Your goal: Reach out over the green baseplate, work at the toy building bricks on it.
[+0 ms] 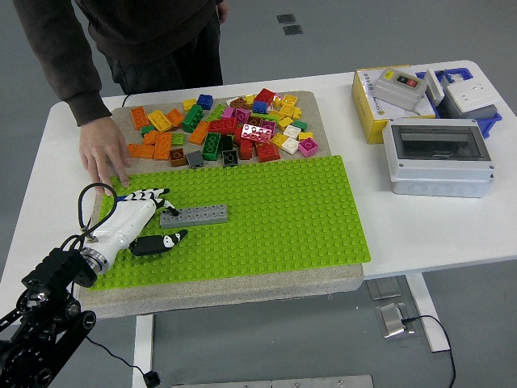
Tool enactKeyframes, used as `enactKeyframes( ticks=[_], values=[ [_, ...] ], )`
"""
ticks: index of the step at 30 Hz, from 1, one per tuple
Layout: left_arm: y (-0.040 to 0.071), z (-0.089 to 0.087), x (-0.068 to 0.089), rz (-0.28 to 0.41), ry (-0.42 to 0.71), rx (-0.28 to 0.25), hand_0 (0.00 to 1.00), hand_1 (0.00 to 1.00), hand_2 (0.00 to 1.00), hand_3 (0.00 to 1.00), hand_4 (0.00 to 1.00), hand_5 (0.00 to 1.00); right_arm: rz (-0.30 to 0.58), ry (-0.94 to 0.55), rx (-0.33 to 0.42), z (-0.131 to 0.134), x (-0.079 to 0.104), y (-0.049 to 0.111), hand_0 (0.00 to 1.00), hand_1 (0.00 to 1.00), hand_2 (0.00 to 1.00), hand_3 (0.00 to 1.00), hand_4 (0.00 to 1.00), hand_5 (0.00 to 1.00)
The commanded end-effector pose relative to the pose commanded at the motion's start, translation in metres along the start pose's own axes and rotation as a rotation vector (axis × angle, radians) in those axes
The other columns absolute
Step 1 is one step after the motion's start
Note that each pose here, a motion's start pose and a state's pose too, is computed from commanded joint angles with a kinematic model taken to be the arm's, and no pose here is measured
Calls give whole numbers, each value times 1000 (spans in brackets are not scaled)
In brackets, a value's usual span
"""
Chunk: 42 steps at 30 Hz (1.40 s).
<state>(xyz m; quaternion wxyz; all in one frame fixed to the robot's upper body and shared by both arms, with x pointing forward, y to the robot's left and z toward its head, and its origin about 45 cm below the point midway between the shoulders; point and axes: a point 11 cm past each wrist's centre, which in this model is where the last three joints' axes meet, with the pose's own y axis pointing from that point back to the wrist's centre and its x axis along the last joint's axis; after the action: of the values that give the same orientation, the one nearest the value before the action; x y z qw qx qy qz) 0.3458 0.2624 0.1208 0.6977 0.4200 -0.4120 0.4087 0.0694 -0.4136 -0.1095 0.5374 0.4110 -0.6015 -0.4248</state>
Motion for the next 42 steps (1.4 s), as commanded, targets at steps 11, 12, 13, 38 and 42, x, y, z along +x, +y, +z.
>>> enactKeyframes(
  ticks=[11,12,13,38,42],
  values=[
    [1,4,8,26,6,-5,998,979,957,608,722,656,0,3,-1,0,0,0,644,638,663,581,359,800],
    [1,6,12,36,9,-10,998,979,957,608,722,656,1,3,-1,0,0,0,644,638,663,581,359,800],
    [1,8,16,47,16,-15,998,979,957,608,722,656,2,3,-1,0,0,0,644,638,663,581,359,800],
    [23,-45,62,255,187,71,990,958,942,770,633,357,4,2,-2,2,-1,0,644,638,662,582,358,801],
    [28,-50,56,280,239,101,987,953,941,806,616,316,9,-1,-2,2,0,0,643,638,662,582,358,795]
  ],
)
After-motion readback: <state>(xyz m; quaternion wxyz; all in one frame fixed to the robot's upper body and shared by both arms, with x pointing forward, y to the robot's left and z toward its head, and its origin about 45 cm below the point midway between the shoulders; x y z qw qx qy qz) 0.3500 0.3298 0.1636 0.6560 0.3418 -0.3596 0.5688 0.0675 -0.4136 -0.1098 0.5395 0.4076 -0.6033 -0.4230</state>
